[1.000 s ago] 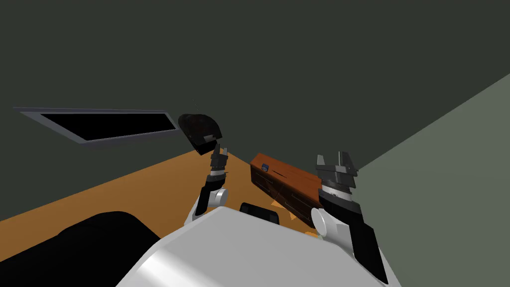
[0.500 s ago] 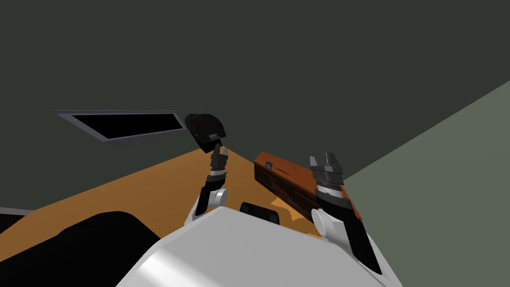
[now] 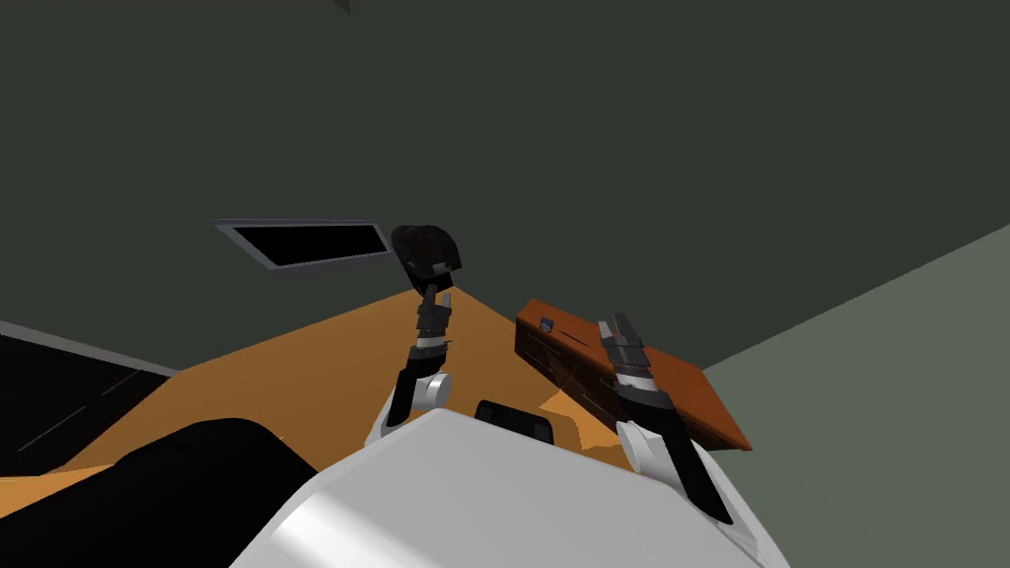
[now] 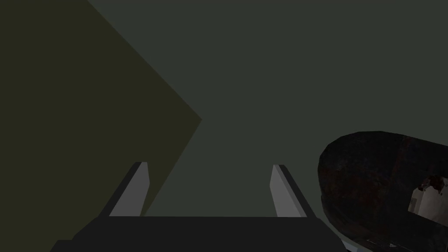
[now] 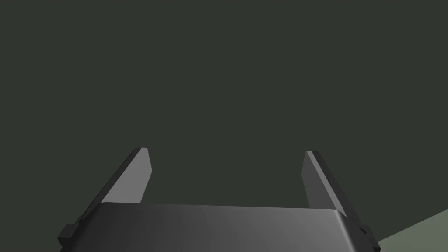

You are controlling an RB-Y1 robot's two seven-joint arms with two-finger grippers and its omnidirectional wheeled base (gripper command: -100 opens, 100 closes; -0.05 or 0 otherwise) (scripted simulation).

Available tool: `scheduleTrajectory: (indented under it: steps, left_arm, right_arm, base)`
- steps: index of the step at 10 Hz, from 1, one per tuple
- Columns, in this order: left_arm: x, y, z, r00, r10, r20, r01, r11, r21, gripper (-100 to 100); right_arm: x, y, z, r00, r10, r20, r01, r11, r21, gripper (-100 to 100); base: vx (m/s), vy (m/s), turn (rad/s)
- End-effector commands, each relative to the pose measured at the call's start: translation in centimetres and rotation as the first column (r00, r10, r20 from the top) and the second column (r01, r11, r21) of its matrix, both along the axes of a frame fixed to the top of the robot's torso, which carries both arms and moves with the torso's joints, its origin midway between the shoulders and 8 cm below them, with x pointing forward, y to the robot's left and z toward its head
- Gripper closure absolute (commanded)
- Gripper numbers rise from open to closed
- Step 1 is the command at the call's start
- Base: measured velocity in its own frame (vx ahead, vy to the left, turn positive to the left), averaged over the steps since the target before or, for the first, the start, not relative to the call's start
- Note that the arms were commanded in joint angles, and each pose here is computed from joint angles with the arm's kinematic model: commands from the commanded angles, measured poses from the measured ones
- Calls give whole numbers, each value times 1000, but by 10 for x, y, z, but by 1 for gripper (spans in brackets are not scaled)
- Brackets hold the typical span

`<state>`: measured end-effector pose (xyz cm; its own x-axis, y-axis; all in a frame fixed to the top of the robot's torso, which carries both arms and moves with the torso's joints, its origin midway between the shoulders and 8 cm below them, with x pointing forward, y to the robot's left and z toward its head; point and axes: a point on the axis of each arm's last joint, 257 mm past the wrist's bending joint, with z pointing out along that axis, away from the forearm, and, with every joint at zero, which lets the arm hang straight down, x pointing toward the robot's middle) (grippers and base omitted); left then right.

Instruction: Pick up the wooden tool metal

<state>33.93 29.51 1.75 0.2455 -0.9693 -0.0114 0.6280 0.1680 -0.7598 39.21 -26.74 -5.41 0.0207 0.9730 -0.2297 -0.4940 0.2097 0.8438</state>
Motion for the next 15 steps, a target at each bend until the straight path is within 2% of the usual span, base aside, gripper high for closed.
scheduleTrajectory:
  steps: [1, 3, 4, 5, 6, 7, 8, 9, 11, 12, 13, 14, 15]
  left_arm:
    - [0, 0, 0, 1000, 0, 0, 0, 1000, 0, 0]
    - [0, 0, 0, 1000, 0, 0, 0, 1000, 0, 0]
    - [0, 0, 0, 1000, 0, 0, 0, 1000, 0, 0]
    - [0, 0, 0, 1000, 0, 0, 0, 1000, 0, 0]
    - [0, 0, 0, 1000, 0, 0, 0, 1000, 0, 0]
    - [0, 0, 0, 1000, 0, 0, 0, 1000, 0, 0]
    - [0, 0, 0, 1000, 0, 0, 0, 1000, 0, 0]
    - [0, 0, 0, 1000, 0, 0, 0, 1000, 0, 0]
    - [0, 0, 0, 1000, 0, 0, 0, 1000, 0, 0]
    - [0, 0, 0, 1000, 0, 0, 0, 1000, 0, 0]
    - [0, 0, 0, 1000, 0, 0, 0, 1000, 0, 0]
    - [0, 0, 0, 1000, 0, 0, 0, 1000, 0, 0]
    - [0, 0, 0, 1000, 0, 0, 0, 1000, 0, 0]
  right_arm:
    - [3, 1, -18, 999, -2, -40, 1, 1000, -25, -100]
    - [5, 1, -62, 992, -4, -130, -12, 993, -121, -100]
    - [6, -1, -72, 989, -10, -149, -8, 993, -121, -100]
    - [5, -2, -96, 980, -15, -196, -20, 984, -175, -100]
    - [5, -4, -103, 977, -20, -211, -18, 984, -176, -100]
    - [2, -4, -124, 968, -24, -250, -36, 972, -233, -100]
    - [2, -8, -136, 961, -33, -275, -34, 972, -233, -100]
    - [-4, -12, -166, 943, -46, -330, -56, 955, -292, -100]
    - [-5, -14, -171, 939, -49, -340, -56, 955, -293, -100]
    - [-12, -17, -197, 920, -62, -386, -85, 932, -351, -100]
    - [-14, -21, -207, 912, -70, -405, -85, 932, -351, -100]
    - [-24, -25, -231, 891, -83, -446, -118, 907, -405, -100]
    - [-27, -30, -243, 879, -93, -468, -121, 905, -408, -100]
  base:
    - [-68, 106, 53]
    - [-52, 118, 177]
    - [-36, 84, 84]
    - [-27, 98, 184]
    - [-15, 74, 78]
    - [-11, 80, 196]
    - [-7, 59, 85]
    - [8, 77, 199]
    - [6, 42, 50]
    - [6, 47, 207]
    - [18, 39, 137]
    - [40, 58, 256]
    - [39, 43, 121]
